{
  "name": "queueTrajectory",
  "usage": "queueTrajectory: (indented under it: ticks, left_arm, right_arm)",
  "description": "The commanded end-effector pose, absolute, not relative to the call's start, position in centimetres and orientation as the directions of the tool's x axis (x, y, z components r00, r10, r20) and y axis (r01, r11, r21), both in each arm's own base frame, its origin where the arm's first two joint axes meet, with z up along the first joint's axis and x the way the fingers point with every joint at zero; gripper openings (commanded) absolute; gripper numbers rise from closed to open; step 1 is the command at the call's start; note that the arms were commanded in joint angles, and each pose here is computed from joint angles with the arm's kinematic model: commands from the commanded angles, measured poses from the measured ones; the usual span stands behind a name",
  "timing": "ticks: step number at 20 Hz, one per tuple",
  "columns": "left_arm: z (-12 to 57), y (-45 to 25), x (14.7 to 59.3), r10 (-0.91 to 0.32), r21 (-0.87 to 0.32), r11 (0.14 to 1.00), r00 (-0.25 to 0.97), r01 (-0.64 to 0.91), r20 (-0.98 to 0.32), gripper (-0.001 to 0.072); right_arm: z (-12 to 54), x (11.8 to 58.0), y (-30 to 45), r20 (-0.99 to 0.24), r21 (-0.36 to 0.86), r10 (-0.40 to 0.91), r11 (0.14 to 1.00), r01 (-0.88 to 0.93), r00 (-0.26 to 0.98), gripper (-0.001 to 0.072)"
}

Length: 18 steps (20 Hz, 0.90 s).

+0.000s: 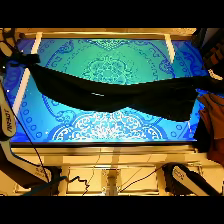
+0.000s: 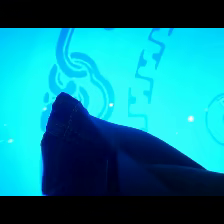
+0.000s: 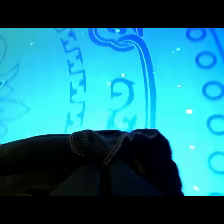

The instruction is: Fold the clothes and pants, and hang the long-sleeved shirts on hangers.

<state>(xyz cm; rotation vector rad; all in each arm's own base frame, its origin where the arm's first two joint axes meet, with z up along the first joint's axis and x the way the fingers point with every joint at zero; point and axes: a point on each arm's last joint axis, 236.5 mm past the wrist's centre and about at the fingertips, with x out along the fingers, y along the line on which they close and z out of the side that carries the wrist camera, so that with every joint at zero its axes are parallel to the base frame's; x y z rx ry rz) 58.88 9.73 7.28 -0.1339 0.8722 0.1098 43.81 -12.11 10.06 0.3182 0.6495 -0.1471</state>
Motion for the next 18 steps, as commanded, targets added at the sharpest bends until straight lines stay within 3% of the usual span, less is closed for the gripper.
queueTrajectory:
  ticks: [1,3,4,5,6,7,9,10,11,14,18]
  left_arm:
    - [5.4,7.0,62.3,-0.077,-0.247,0.958,0.706,-0.143,-0.704,0.0027]
    - [5.6,6.7,63.6,-0.089,-0.291,0.946,0.748,-0.144,-0.658,0.0042]
    - [5.9,6.8,64.0,-0.082,-0.292,0.946,0.763,-0.144,-0.642,0.0169]
    - [6.3,6.9,64.2,-0.079,-0.293,0.945,0.772,-0.143,-0.631,0.0481]
    - [6.6,6.9,64.1,-0.078,-0.292,0.946,0.774,-0.142,-0.629,0.072]
    - [7.0,6.8,63.8,-0.082,-0.291,0.947,0.77,-0.138,-0.632,0.0699]
    - [7.7,7.7,62.1,-0.076,-0.272,0.951,0.739,-0.148,-0.67,0.0694]
    - [7.4,8.9,60.6,-0.059,-0.241,0.956,0.697,-0.166,-0.714,0.0653]
    - [6.5,10.1,58.7,-0.048,-0.214,0.959,0.636,-0.187,-0.77,0.0557]
    - [3.8,11.8,53.2,-0.098,-0.217,0.952,0.454,-0.218,-0.885,0.054]
    - [4.0,10.7,49.8,-0.126,-0.244,0.944,0.437,-0.223,-0.891,0.054]
  right_arm:
    - [5.6,48.8,-13.7,-0.565,0.448,-0.043,0.823,0.35,0.824,0.0038]
    - [5.2,50.6,-13.9,-0.534,0.453,-0.076,0.815,0.361,0.842,0.0039]
    - [5.8,51.3,-13.9,-0.512,0.431,-0.091,0.833,0.348,0.854,0.0059]
    - [6.8,51.9,-13.7,-0.489,0.395,-0.096,0.861,0.319,0.867,0.0228]
    - [8.0,52.4,-13.6,-0.472,0.363,-0.092,0.886,0.289,0.877,0.0528]
    - [9.0,52.6,-13.6,-0.462,0.342,-0.089,0.9,0.27,0.882,0.0643]
    - [10.9,52.4,-13.9,-0.471,0.276,-0.079,0.933,0.232,0.878,0.064]
    - [11.6,52.1,-14.2,-0.481,0.244,-0.079,0.944,0.22,0.873,0.0631]
    - [12.2,51.5,-14.6,-0.496,0.215,-0.08,0.953,0.212,0.864,0.062]
    - [12.5,49.6,-15.7,-0.545,0.199,-0.074,0.956,0.215,0.835,0.062]
    - [10.7,47.3,-17.2,-0.625,0.179,-0.074,0.955,0.235,0.777,0.062]
